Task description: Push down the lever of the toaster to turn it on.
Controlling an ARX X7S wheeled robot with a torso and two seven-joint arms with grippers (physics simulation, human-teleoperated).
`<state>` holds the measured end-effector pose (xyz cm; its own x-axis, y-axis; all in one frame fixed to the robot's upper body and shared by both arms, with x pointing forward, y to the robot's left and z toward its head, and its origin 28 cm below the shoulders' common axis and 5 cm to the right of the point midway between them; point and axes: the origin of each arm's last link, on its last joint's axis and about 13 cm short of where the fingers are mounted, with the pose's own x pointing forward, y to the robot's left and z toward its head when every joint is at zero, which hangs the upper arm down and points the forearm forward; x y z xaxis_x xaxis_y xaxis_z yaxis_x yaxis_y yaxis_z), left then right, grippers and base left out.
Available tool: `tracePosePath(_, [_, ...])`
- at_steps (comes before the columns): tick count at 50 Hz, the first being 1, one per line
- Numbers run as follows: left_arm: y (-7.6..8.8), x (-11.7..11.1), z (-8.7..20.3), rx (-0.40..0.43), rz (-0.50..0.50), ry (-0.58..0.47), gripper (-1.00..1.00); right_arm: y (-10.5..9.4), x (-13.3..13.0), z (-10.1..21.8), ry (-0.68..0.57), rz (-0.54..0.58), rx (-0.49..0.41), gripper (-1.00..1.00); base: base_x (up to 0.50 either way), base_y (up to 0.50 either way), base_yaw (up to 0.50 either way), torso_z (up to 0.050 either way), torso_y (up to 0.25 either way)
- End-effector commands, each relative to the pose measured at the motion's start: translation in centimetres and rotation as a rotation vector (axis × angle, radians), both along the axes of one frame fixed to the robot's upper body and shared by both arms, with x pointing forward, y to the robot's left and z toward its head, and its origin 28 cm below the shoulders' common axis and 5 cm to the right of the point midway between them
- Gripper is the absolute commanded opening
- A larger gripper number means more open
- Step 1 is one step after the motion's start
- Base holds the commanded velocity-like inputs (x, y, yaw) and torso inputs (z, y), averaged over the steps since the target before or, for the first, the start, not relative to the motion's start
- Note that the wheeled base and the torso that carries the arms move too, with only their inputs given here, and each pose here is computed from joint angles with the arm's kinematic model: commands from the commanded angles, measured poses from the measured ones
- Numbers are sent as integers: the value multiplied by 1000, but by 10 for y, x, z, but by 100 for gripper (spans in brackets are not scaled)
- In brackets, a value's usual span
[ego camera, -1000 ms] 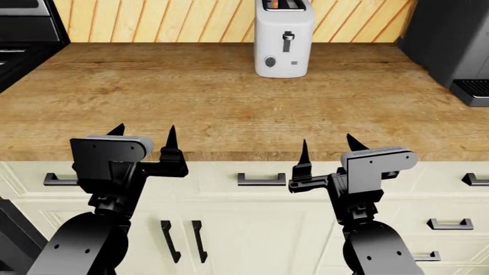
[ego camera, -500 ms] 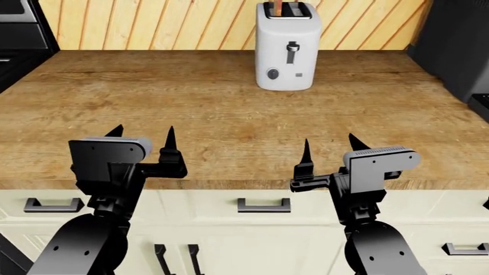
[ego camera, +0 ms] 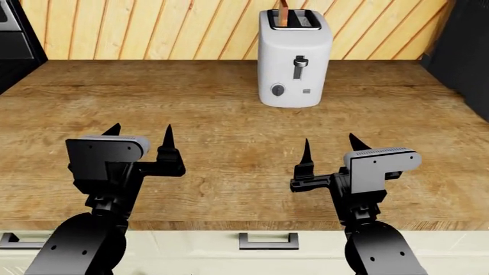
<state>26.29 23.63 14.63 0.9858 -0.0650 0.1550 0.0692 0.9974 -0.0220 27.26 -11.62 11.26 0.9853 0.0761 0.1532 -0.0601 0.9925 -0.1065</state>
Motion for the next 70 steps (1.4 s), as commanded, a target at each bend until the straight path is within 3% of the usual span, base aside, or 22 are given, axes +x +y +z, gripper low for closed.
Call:
tracePosePath(1, [0,0,0,-1,1,-1,100,0,0,1,-1,0,2,100,273,16,0,0,0])
tracePosePath(44, [1,-1,3,-6,8,-9,100,0,2,2,-8,6,-1,100,213,12,0,0,0])
tracePosePath(59, [1,0,3,-7,5,-8,100,-10,-11,43,-132,-68,-13,100,0,0,0,0,0])
tracePosePath(60, [1,0,3,-7,5,-9,100,-11,-11,45,-140,-69,-15,-100,0,0,0,0,0])
tracePosePath(70, [0,1,3,-4,4,-10,100,-9,3,68,-177,-48,-43,-100,0,0,0,0,0])
